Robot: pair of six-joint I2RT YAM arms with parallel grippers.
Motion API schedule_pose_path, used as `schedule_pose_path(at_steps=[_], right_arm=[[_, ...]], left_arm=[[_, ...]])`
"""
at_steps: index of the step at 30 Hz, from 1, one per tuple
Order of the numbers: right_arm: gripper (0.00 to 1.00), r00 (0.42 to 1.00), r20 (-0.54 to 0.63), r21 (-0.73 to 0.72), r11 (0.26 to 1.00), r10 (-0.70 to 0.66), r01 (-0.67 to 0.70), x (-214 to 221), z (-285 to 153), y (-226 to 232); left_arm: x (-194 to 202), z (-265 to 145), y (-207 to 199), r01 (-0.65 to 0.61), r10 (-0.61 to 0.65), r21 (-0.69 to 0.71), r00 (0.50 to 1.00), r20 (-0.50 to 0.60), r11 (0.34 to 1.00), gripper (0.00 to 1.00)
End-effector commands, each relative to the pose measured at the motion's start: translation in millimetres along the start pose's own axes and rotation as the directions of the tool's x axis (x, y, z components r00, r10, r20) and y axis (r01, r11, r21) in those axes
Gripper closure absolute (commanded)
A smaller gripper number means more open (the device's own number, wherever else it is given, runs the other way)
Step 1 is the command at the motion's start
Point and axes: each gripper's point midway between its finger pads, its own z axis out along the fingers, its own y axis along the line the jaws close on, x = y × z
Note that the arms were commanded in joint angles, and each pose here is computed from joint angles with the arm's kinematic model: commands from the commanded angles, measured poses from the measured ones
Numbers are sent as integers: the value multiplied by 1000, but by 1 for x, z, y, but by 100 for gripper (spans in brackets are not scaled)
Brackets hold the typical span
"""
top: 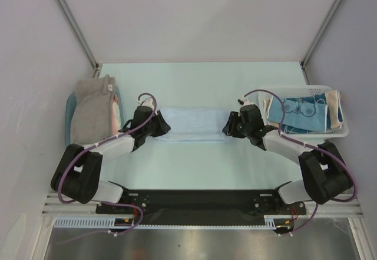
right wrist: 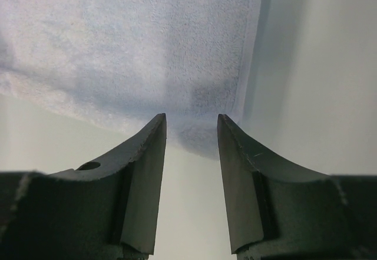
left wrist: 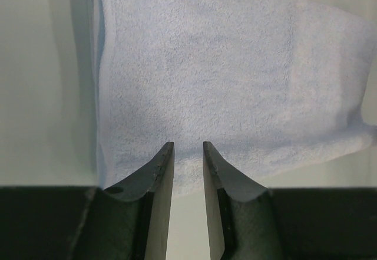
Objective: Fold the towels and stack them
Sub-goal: Fold the towel, then neatly place the folded towel into the bin
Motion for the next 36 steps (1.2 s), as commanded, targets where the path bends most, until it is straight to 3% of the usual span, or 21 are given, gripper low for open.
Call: schedule_pose_path(at_steps=[1,8,20,32,35,36], right_arm=[[55,999,32,6,1000,-29,29,-7,-8,0],[54,998,51,42,999,-25,23,-18,-13,-3],[32,1000,-4,87,996,-9,10,-36,40,-19],[43,989,-103,258,958,-103,126,13,67,-25],[50,984,-137,310,938,-115,153,24,66,-34],[58,981,-154,324,932,-119,163,28,65,-36]], left_arm=[[-2,-9,-8,-40,39,37,999,23,998,69],[5,-15,-12,-52,51,62,999,18,997,69],[9,-30,-53,-64,60,177,998,26,982,69],[-32,-97,-102,-146,111,288,985,133,946,68],[-36,-111,-105,-169,132,294,981,141,941,68],[-43,-121,-110,-189,142,305,975,171,933,68]])
